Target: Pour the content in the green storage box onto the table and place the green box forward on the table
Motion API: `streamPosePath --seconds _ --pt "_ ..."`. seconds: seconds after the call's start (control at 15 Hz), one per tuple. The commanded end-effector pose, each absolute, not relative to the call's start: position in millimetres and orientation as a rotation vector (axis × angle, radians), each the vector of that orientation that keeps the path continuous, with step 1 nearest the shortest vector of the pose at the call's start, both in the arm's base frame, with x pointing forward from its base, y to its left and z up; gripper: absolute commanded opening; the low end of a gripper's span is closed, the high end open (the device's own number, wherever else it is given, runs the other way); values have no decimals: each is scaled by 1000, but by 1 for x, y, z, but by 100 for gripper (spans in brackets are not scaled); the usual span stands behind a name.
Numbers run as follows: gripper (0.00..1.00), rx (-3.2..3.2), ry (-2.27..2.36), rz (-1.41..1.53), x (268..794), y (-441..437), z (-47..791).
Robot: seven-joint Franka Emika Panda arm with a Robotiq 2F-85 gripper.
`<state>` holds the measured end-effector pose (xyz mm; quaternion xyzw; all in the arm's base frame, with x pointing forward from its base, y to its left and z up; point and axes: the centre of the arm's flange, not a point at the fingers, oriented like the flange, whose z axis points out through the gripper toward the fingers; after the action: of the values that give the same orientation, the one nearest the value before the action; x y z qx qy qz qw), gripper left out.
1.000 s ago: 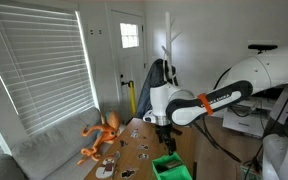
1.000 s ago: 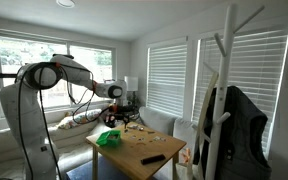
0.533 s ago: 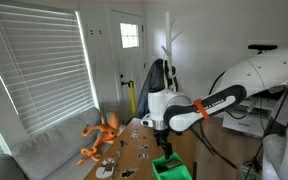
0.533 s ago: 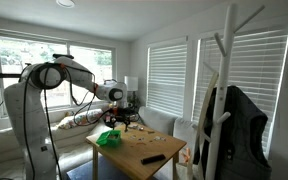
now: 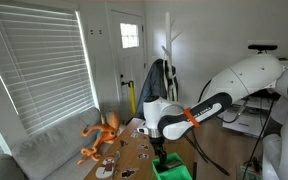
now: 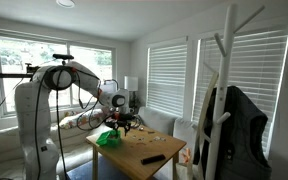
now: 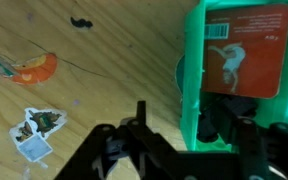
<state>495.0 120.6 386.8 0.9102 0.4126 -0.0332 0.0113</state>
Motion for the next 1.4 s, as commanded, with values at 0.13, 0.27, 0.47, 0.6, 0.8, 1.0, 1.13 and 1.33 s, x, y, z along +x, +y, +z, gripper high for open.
streamPosePath --seconds 0.13,0.27,0.47,0.6,0.8,1.0,1.13,1.33 --pt "23 2849 1274 -85 505 124 389" --pt "10 2851 1284 -90 506 125 388" --pt "0 2862 1294 -102 504 128 384" --pt "1 2869 1265 -99 502 124 389" --pt "1 2890 1088 -49 493 101 416" --pt "1 2922 831 29 482 56 464" --pt "1 2946 662 42 474 28 484" --pt "6 2953 773 55 487 35 471"
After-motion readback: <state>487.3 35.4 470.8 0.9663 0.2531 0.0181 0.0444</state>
